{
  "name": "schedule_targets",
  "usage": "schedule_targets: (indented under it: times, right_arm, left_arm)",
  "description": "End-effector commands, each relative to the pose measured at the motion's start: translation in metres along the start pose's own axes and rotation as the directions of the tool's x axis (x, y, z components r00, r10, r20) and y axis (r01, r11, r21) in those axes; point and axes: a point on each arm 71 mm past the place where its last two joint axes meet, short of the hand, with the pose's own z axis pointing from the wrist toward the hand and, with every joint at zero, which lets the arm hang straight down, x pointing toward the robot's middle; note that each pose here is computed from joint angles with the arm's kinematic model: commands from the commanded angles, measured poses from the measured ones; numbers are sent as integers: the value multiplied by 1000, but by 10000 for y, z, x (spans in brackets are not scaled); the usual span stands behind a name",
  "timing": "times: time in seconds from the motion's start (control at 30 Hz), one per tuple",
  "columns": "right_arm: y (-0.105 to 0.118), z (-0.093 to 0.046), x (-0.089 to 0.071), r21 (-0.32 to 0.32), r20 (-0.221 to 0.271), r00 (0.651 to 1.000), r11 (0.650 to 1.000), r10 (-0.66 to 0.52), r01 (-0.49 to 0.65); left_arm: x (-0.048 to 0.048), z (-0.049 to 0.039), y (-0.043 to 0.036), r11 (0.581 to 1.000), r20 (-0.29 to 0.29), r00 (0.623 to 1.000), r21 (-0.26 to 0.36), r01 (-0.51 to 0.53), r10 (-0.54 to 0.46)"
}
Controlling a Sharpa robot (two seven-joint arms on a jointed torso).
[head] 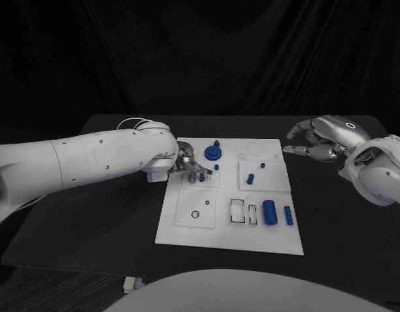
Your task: Assemble the parts on the task board
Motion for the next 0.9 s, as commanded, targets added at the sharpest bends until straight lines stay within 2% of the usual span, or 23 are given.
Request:
schedule_targets:
  times: [0.03, 0.23, 0.4, 0.5, 0.6, 0.9]
  right_arm:
    - [-15, -11, 2, 16, 3, 1000, 1000, -1, 0]
    - [-21, -24, -10, 11, 14, 1000, 1000, -1, 0]
    - [-19, -33, -17, 6, 19, 1000, 1000, 0, 0]
    - [-9, -40, -20, 2, 22, 1000, 1000, 2, -2]
    - [-1, -49, -24, -2, 24, 1000, 1000, 4, -4]
    - [7, -56, -24, -3, 22, 1000, 1000, 5, -5]
  left_arm:
    - [-86, -87, 0, 1000, 35, 999, 1, 12, -12]
    - [-319, -307, -10, 998, 136, 990, 55, 37, -44]
    - [-490, -395, 11, 997, 188, 980, 65, 47, -58]
    - [-574, -388, 36, 998, 194, 980, 50, 40, -49]
    - [-662, -345, 63, 999, 189, 981, 27, 32, -37]
    - [-794, -205, 114, 999, 179, 984, -21, 30, -25]
